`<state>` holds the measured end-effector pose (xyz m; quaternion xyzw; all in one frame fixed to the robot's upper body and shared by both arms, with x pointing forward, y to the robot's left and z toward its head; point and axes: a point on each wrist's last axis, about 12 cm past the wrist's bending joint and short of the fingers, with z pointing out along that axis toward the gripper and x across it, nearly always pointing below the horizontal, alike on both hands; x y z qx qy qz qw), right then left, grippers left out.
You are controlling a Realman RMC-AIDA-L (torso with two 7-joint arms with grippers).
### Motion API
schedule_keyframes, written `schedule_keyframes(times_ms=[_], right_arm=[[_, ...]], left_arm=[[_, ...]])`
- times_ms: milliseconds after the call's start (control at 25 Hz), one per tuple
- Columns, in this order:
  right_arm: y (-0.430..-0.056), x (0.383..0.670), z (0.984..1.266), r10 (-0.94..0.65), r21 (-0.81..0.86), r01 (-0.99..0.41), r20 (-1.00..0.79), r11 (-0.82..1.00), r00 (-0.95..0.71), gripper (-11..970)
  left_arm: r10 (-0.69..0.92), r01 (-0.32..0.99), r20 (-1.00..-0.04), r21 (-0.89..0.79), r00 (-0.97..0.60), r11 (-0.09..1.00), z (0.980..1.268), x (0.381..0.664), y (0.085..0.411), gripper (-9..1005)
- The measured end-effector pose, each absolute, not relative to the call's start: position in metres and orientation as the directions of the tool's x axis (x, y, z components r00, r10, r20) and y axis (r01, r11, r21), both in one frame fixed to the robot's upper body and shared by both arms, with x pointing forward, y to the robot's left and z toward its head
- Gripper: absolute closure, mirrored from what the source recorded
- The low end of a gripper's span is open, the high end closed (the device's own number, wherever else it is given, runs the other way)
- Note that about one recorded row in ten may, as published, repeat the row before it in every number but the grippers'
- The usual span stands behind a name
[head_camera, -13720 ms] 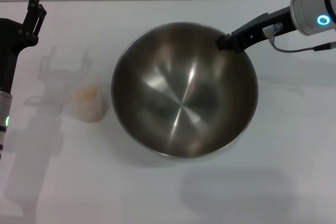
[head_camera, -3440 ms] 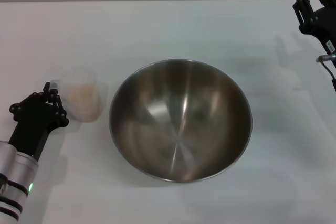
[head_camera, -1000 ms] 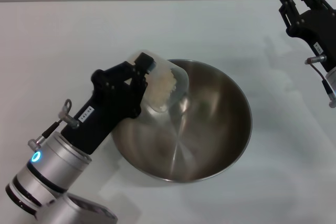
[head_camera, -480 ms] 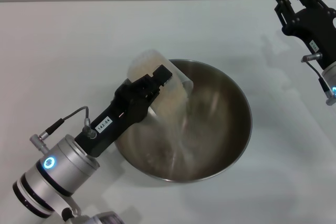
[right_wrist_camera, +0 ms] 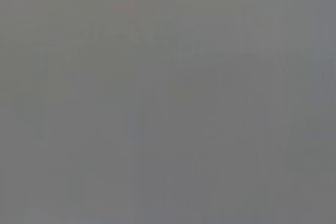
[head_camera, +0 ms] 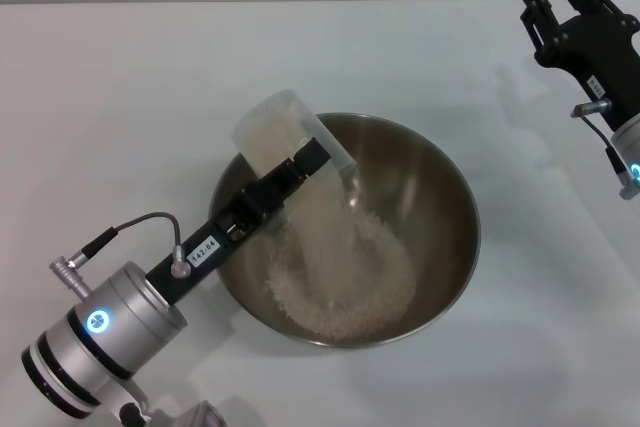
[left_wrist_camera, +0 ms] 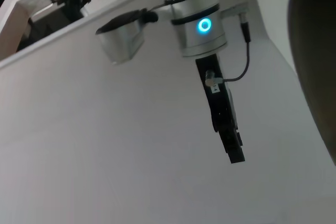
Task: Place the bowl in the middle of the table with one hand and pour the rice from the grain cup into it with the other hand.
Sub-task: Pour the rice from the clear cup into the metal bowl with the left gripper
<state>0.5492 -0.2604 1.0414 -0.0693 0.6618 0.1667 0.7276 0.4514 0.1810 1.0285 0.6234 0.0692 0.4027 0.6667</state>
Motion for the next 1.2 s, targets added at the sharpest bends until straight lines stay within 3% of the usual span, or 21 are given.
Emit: schedule_keyframes(times_ms=[680,1200], right_arm=[[-0.2629,0.5490,1.0383,0.138,0.115,-0.324,-0.989,0.939,0.050,527],[-0.2643,0.5493,1.0376,0.137,0.116,-0.315,-0.990,0.942,0.044,527]], left_arm=[[0.512,-0.657,0.699,0.691,0.499,-0.301,1.0249,0.4478,0.1840,976],[0.443,-0.744,0.813,0.552,0.378,-0.377,1.0248,0.4460,0.1874,976]])
